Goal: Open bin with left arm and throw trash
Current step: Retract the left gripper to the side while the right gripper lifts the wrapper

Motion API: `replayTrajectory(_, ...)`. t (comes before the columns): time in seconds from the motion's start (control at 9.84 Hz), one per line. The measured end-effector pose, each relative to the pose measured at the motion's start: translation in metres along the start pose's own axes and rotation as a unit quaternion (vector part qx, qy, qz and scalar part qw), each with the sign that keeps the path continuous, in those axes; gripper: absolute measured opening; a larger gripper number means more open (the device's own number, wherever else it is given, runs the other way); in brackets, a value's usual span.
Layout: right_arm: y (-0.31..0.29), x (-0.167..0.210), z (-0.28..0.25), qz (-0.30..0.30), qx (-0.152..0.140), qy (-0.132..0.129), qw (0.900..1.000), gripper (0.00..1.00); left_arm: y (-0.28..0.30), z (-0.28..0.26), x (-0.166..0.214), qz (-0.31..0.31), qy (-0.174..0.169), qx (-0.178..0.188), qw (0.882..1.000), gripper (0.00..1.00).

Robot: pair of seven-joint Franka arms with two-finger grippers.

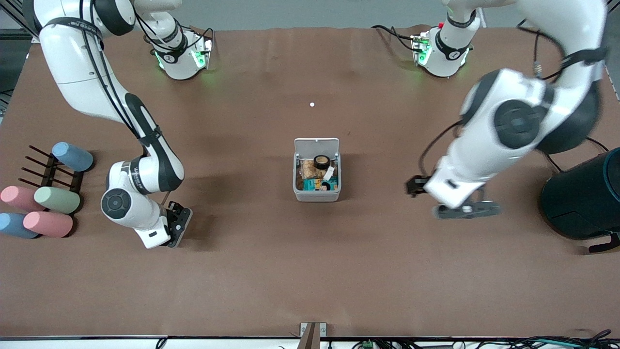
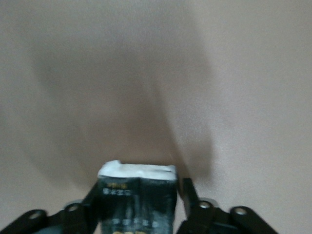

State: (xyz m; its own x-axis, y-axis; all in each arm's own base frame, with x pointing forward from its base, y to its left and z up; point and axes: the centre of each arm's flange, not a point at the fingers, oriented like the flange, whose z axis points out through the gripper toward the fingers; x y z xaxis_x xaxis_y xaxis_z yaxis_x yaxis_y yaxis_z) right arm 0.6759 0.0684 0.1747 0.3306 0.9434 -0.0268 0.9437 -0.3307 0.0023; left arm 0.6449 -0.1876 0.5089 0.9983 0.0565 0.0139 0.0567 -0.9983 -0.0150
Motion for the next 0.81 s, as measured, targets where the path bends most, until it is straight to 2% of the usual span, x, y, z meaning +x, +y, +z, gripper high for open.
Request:
replayTrajectory(0.2,0.002,-0.002,-0.001,0.003,0.000,0.001,1.000,0.47,-0.078,-0.031,0.004,0.000,-0.002,0.012,1.000,1.00)
replayTrajectory(0.3,0.003,-0.004,-0.004,0.009,0.000,0.005,1.000,0.35,-0.105,-0.045,0.001,0.001,-0.005,0.018,1.000,1.00)
replayTrajectory(0.51,0.004,-0.005,-0.004,0.030,0.011,0.019,0.999,0.35,-0.146,-0.066,-0.006,-0.004,-0.007,0.007,1.000,1.00)
replayTrajectory(0.61,0.001,-0.002,-0.004,0.050,0.031,0.028,0.998,0.35,-0.163,-0.070,-0.006,-0.006,-0.006,-0.003,1.000,1.00)
replayTrajectory(0.81,-0.013,0.020,-0.007,0.098,0.090,0.066,0.989,0.35,-0.177,-0.073,-0.006,-0.005,-0.004,-0.007,1.000,1.00)
